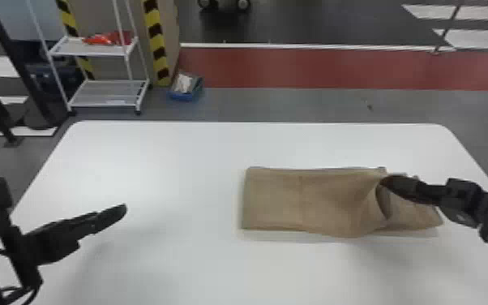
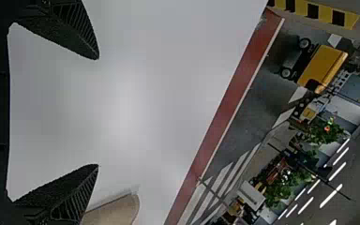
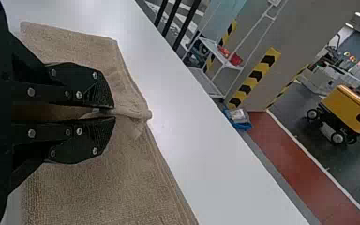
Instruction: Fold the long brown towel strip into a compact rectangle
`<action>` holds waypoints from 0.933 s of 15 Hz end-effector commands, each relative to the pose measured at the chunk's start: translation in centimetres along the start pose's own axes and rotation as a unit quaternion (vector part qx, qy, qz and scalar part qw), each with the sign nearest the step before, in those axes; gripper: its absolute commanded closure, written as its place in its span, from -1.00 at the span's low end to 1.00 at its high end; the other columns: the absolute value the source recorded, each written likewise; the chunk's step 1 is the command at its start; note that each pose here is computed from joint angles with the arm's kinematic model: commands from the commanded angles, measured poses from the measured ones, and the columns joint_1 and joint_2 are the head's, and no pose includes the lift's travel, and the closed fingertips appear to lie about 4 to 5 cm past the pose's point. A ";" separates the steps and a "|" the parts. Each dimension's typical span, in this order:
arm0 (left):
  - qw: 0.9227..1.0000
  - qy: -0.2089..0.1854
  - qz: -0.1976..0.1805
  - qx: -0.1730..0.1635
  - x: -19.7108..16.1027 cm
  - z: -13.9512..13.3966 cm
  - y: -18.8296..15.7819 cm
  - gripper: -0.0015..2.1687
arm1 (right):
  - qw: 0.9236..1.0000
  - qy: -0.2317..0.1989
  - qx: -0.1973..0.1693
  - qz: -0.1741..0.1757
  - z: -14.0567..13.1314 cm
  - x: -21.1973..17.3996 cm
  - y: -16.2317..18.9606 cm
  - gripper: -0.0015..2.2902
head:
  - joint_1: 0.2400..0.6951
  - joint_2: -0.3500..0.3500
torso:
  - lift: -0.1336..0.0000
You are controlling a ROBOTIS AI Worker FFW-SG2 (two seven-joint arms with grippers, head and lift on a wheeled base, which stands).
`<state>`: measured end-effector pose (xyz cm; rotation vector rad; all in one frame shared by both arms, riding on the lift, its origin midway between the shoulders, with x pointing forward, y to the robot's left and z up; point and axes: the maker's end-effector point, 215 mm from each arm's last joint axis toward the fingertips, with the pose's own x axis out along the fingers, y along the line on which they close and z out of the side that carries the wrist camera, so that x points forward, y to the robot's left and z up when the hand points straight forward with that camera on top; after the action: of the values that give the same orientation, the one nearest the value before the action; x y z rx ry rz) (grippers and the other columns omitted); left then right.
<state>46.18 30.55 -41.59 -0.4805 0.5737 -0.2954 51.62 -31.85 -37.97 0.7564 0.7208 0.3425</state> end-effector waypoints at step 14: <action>1.000 0.009 -0.001 0.011 0.3 -0.6 -0.8 -0.94 | 0.999 -0.043 -0.012 -0.018 6.5 -4.4 -2.5 -0.13 | 1.00 -0.24 | -0.80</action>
<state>45.94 29.45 -41.75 -0.4595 0.5874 -0.3107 52.60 -37.54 -35.95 0.7448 0.6719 0.2971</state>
